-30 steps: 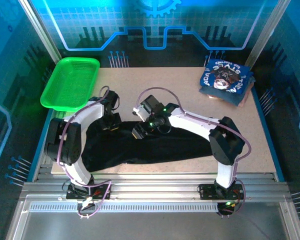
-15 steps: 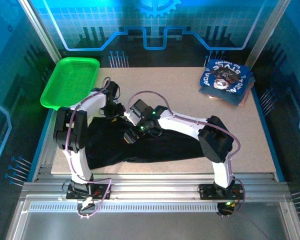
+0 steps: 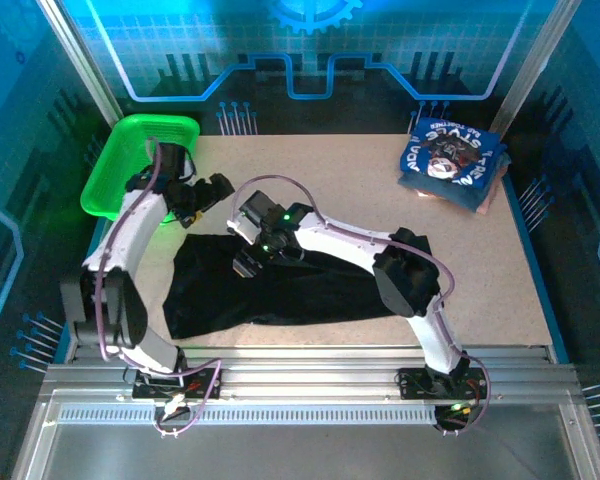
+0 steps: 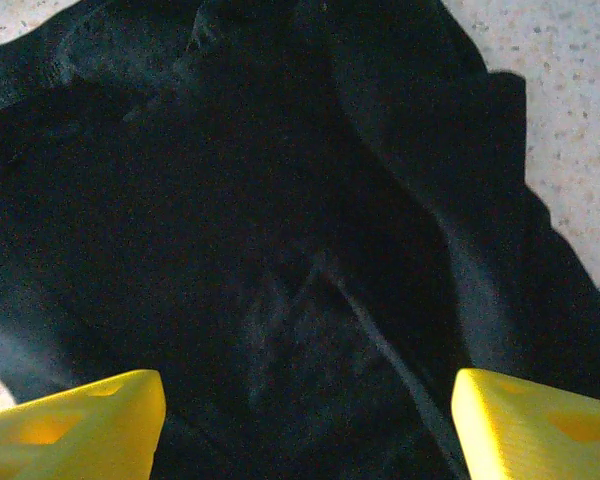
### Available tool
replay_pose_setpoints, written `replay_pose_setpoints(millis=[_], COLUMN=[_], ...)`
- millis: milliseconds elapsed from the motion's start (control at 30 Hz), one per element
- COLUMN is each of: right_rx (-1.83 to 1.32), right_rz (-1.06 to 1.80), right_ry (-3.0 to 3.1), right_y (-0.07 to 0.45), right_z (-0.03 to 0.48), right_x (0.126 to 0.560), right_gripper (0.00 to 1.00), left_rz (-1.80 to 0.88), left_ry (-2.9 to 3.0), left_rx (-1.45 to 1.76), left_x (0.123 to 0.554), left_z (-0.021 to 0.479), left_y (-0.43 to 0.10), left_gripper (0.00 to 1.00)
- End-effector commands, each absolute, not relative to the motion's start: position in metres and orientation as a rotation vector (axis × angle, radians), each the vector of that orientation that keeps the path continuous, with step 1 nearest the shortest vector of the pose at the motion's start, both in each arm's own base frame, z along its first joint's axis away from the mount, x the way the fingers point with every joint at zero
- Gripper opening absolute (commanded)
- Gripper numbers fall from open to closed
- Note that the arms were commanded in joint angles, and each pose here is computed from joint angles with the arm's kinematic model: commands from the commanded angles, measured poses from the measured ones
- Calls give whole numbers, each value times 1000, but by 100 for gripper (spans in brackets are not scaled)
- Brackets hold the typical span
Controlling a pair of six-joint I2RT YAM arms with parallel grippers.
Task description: Fold and stack the t-shirts
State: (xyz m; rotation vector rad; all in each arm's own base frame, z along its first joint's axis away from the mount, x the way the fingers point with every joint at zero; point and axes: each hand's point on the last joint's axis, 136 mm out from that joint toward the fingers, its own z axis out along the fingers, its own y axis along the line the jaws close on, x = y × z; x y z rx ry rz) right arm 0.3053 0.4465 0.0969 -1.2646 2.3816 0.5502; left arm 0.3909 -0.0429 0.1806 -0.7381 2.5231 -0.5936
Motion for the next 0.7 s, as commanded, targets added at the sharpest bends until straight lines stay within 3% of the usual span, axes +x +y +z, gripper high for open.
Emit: replay_pose_setpoints(millis=[0, 667], right_rx=[-1358, -1415], right_rz=[500, 576], right_ry=[2370, 2438], right_y=[454, 484], right_z=[88, 61], right_x=[302, 292], right_gripper=[76, 71], left_rz=[-612, -572], left_ry=[2549, 2505], left_rx=[-823, -942], left_x=[366, 301], left_z=[167, 147], left_y=[-38, -13], left_gripper=[97, 98])
